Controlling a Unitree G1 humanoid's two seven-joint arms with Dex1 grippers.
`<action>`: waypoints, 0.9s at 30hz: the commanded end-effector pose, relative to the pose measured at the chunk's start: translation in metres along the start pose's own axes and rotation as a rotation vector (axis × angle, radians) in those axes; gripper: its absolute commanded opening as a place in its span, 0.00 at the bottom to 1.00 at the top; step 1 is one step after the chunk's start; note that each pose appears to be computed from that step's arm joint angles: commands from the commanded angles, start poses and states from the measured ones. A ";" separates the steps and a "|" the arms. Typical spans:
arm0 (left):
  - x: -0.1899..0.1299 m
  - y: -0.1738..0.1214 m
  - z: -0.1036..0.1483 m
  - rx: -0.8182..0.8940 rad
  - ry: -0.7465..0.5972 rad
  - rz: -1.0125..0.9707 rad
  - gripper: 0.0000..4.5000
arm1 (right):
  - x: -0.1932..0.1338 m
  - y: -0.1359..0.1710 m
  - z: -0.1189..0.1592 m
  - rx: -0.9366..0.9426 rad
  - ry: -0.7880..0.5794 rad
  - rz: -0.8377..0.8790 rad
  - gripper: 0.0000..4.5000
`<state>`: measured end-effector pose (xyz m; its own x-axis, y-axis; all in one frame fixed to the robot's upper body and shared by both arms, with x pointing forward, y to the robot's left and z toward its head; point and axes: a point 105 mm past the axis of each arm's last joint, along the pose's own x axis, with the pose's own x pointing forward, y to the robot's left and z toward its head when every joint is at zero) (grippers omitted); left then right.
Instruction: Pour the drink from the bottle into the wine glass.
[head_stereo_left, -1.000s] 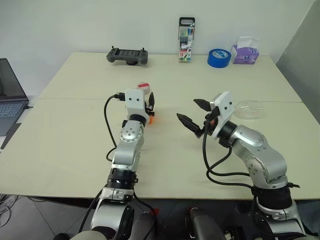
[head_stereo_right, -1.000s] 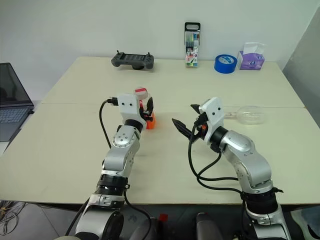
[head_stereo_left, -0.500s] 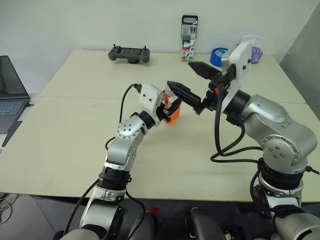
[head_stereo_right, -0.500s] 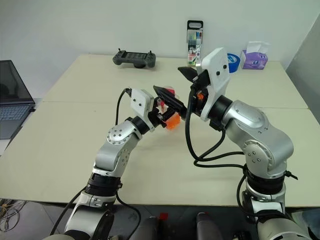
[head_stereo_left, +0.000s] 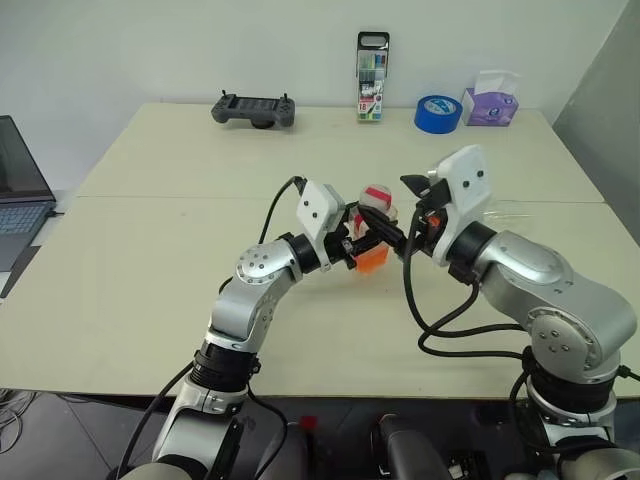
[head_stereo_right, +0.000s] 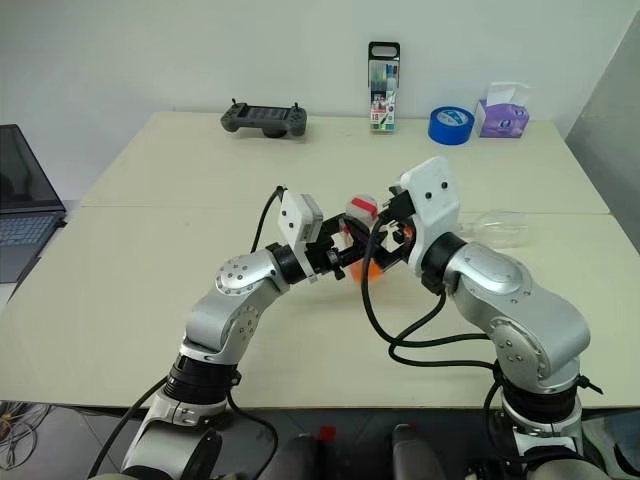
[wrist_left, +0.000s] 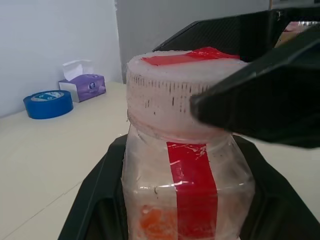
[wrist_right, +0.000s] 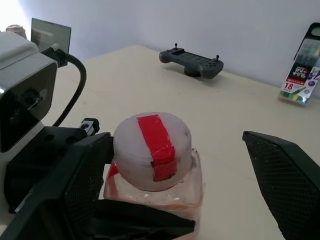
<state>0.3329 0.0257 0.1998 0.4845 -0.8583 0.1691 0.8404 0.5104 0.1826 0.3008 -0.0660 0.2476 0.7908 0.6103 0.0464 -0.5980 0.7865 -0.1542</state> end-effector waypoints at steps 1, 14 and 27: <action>0.004 -0.014 0.013 0.024 -0.053 -0.042 0.47 | 0.001 0.002 0.012 0.002 -0.061 -0.013 1.00; 0.004 -0.013 0.012 0.025 -0.046 -0.029 0.47 | -0.001 -0.006 -0.002 -0.017 0.042 -0.027 0.41; 0.003 -0.019 0.020 0.014 -0.059 -0.079 0.46 | -0.028 0.039 0.011 -0.024 -0.004 0.546 0.41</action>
<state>0.3151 0.0095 0.1915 0.4070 -0.9034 0.1350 0.8865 0.4263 0.1802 0.2890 -0.0694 0.2500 0.6270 0.7787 -0.0206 -0.7673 0.6128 -0.1891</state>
